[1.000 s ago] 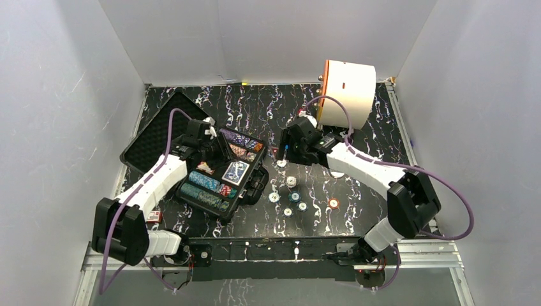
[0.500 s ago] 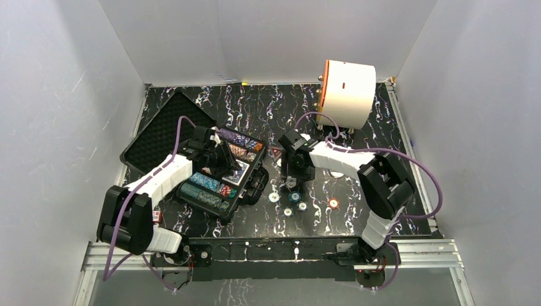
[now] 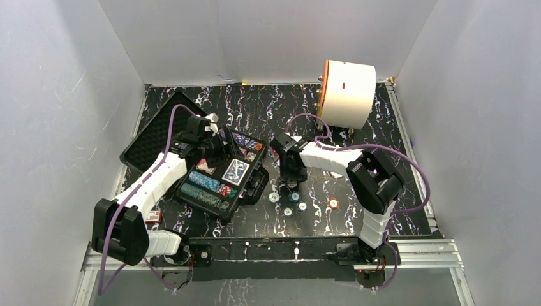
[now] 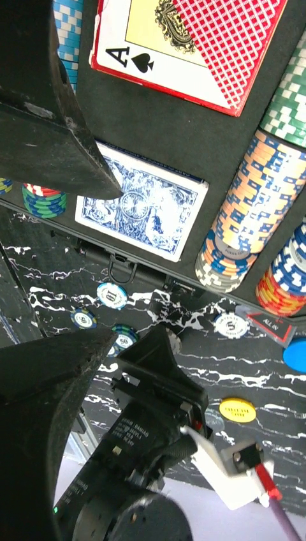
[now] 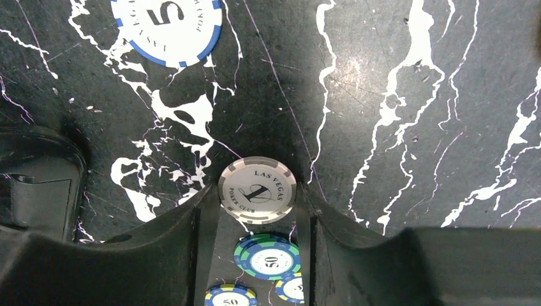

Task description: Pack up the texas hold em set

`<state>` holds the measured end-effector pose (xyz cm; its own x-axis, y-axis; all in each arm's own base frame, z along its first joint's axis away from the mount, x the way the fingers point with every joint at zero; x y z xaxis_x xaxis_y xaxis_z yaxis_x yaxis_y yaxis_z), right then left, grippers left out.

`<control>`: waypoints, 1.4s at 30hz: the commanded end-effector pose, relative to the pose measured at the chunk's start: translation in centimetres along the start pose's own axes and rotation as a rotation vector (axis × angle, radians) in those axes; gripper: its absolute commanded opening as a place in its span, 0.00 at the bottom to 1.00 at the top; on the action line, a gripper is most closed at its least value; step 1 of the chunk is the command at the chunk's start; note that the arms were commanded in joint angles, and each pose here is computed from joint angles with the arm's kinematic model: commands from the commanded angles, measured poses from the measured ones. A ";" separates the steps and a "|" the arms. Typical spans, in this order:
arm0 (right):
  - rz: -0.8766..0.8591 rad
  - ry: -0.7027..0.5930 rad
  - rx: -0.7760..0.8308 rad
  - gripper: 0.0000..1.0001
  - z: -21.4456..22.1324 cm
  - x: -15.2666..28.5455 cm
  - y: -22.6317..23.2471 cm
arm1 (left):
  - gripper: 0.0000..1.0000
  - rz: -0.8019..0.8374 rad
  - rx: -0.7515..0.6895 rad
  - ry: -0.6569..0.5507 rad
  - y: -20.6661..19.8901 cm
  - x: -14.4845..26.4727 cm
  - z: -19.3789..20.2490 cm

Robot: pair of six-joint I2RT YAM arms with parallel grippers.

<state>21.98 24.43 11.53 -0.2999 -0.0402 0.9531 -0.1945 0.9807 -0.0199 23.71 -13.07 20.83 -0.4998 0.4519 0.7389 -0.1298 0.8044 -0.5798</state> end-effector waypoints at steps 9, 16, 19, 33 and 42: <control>-0.083 -0.090 -0.039 0.40 -0.7 1.3 0.4 | 0.76 0.119 -0.011 0.041 -1.4 2.2 0.4; -0.258 -0.191 -0.176 0.39 -2.0 4.5 -0.5 | 0.76 0.195 0.004 0.072 -1.8 1.6 1.5; -0.290 -0.231 -0.226 0.39 -2.4 6.0 -0.7 | 0.75 0.226 -0.010 0.067 -2.2 1.1 2.2; -0.459 -0.264 -0.436 0.40 -3.6 12.2 -0.2 | 0.73 0.478 -0.165 -0.158 -5.4 -2.4 7.4; -0.513 -0.288 -0.477 0.38 -4.2 14.1 -0.1 | 0.73 0.544 -0.155 -0.306 -7.6 -3.3 7.1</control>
<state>21.61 24.38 23.09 -0.4832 -0.4445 0.7543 0.0368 0.8504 0.5248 18.66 -22.45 18.33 -0.5954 0.7235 0.3494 0.2739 0.5916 -0.7583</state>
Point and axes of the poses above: each gripper's point midway between its finger pads, its own x axis back along the fingers, its own y axis along the line the jaws close on, z = x × y, the point moved 10 cm from there along x, back along the fingers, and after that the axes turned 7 degrees about x, right-handed, at the moved point
